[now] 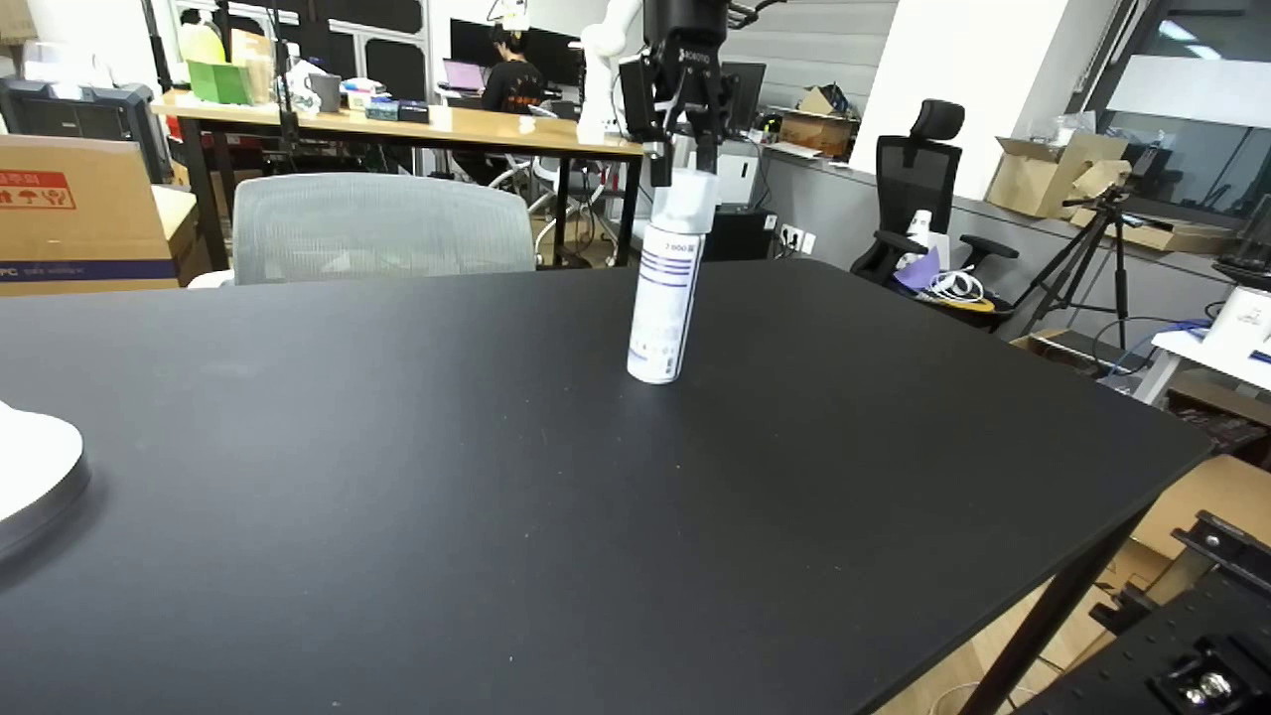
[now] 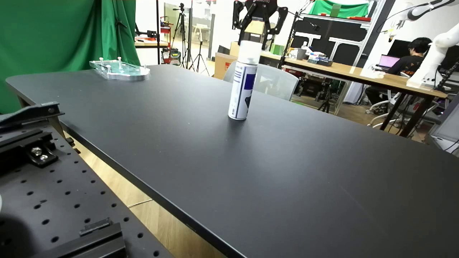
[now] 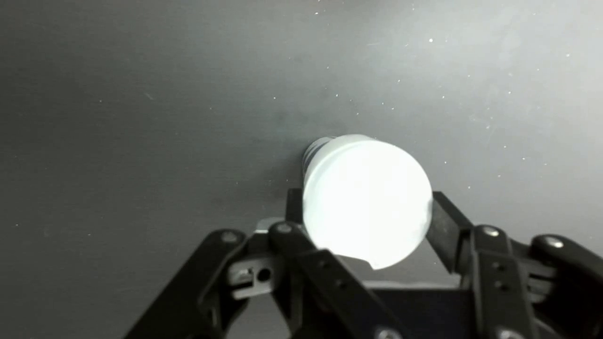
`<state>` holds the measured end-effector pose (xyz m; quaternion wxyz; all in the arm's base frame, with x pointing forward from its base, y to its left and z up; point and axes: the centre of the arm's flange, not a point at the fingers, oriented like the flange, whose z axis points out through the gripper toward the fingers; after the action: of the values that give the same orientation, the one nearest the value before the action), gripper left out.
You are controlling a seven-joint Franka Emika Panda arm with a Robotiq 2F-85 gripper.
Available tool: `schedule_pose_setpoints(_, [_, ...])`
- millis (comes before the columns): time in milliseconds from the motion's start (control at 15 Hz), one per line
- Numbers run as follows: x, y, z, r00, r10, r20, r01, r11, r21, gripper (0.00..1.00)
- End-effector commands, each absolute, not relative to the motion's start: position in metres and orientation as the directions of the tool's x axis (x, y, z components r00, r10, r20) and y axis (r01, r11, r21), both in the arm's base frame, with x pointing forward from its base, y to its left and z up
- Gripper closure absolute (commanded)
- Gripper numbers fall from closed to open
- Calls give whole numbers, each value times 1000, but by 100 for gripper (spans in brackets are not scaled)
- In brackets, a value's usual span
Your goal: Put the lid on the spray bottle.
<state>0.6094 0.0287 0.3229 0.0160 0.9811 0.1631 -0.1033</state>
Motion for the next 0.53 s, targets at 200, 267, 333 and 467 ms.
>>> schedule_pose_setpoints(200, [613,32,323,934,301,-195,305,-952,-7,60])
schedule_pose_setpoints(267, [614,32,324,934,301,-191,306,-952,-6,60])
schedule_pose_setpoints(333, [614,33,325,934,303,-188,308,-952,-3,60])
schedule_pose_setpoints(467, [616,34,325,934,305,-189,310,-951,-3,60])
